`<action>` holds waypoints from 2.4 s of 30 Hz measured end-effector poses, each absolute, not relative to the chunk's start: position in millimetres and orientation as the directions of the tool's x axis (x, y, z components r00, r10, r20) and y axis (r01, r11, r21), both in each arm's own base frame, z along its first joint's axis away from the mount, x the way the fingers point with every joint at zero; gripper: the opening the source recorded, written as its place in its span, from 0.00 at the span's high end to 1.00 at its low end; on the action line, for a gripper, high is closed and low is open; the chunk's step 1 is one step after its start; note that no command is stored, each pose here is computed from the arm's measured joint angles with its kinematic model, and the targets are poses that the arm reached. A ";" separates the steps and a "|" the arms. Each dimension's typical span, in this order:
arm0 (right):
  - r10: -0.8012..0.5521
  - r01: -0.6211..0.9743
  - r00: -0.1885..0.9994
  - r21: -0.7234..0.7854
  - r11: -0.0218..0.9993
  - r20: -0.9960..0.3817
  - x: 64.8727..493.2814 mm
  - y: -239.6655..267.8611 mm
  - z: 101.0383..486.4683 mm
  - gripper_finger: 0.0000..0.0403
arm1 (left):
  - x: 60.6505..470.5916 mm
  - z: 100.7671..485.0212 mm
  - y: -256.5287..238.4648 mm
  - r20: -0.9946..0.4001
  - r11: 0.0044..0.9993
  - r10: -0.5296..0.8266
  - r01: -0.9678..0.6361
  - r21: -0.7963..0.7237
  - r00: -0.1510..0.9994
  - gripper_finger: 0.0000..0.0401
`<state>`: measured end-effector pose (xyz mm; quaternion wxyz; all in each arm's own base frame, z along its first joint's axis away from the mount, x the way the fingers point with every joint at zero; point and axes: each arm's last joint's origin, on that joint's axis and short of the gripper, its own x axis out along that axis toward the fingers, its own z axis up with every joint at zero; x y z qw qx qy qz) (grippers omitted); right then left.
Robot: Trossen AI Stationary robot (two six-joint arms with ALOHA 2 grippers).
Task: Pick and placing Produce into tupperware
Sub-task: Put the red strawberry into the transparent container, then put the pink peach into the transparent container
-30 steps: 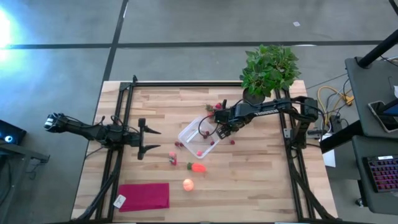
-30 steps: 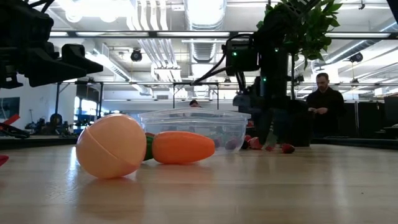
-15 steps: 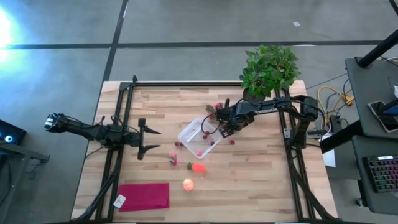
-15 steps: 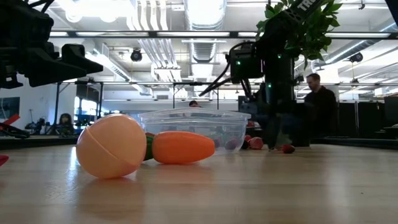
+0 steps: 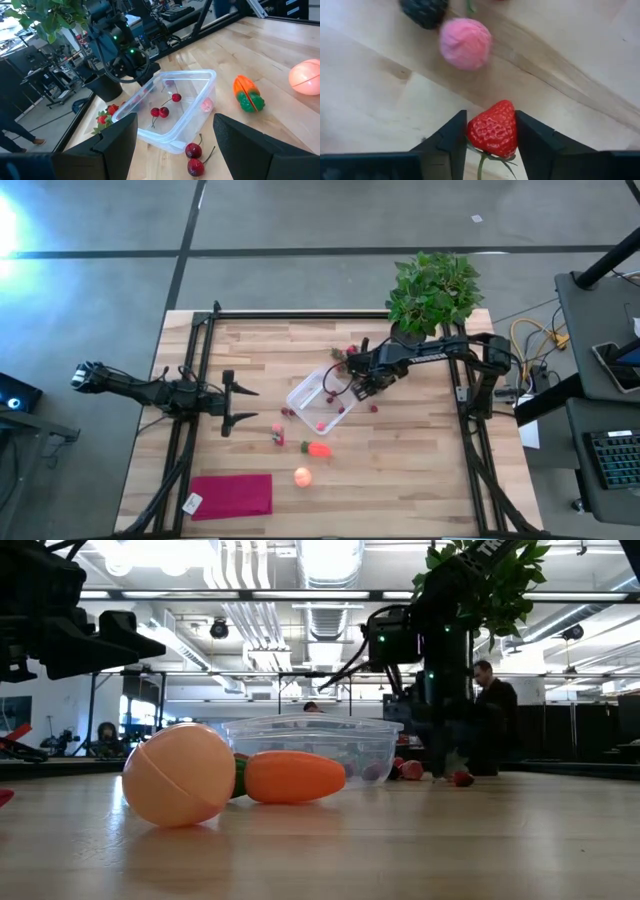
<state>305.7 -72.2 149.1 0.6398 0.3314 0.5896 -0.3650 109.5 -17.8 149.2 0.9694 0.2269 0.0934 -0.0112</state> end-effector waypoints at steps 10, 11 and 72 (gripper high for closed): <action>-0.085 0.836 0.158 0.088 0.542 -0.984 327.5 -66.3 196.6 0.62 | 109.5 149.2 -17.7 -0.186 0.897 0.021 0.064 0.438 0.982 0.38; -0.088 0.827 0.183 0.105 0.552 -0.979 330.9 -63.1 205.7 0.62 | 109.5 149.2 -17.7 -0.186 0.897 0.021 0.064 0.438 0.982 0.38; -0.176 0.683 0.213 0.018 0.731 -0.961 310.3 -87.4 172.0 0.35 | 110.4 148.8 -18.0 -0.190 0.896 0.021 0.066 0.438 0.982 0.38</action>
